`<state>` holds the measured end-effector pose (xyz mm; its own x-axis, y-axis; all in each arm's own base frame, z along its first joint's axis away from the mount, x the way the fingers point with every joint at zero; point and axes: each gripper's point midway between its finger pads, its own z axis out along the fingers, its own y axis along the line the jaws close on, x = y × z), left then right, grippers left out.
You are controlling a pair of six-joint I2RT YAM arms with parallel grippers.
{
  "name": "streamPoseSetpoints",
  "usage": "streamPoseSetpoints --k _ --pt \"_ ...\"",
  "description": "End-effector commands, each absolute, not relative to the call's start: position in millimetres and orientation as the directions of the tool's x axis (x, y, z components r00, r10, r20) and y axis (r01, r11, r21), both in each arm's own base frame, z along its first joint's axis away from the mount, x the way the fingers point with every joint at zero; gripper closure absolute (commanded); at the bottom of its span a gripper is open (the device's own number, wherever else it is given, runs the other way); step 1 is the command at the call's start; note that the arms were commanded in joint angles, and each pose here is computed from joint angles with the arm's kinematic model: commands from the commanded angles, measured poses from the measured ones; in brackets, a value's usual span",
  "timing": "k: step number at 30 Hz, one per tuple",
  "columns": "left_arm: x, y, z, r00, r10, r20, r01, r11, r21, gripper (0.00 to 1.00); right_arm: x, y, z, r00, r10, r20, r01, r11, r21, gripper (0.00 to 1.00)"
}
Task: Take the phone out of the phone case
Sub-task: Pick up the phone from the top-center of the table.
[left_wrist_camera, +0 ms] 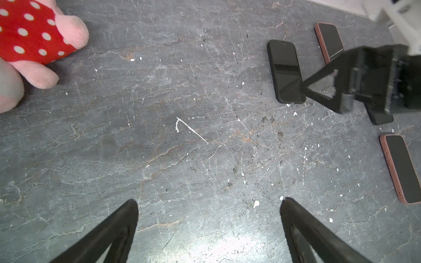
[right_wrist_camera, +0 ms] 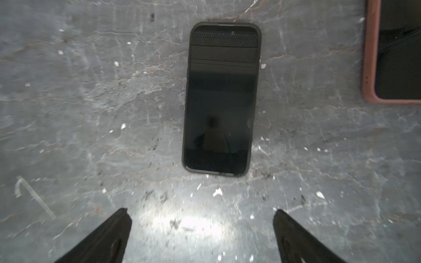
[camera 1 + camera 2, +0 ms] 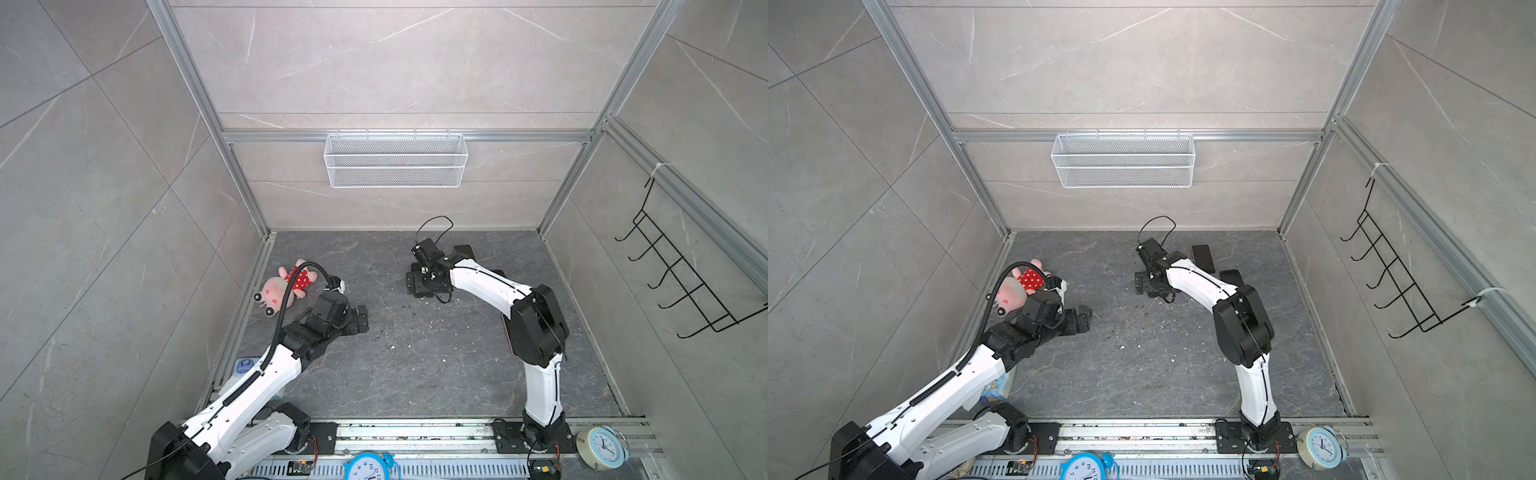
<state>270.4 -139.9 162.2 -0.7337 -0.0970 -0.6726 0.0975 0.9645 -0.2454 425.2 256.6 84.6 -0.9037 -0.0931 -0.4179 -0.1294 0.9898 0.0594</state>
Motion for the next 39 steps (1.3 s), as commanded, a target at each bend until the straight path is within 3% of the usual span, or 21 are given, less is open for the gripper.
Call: streamPoseSetpoints --k 1,21,39 --pt "269 -136 164 -0.72 -0.11 -0.685 0.082 0.967 -0.241 0.0 428 252 69 -0.916 -0.14 -0.376 -0.145 0.989 -0.017 0.0" --pt "261 -131 163 -0.714 -0.116 -0.691 0.075 0.968 -0.24 0.0 462 251 28 -0.938 -0.154 -0.31 -0.143 0.988 -0.058 0.02" --pt "266 -135 163 -0.717 -0.115 -0.688 0.077 0.967 -0.242 0.0 471 250 4 -0.956 -0.146 -0.256 -0.143 0.989 -0.031 0.14"
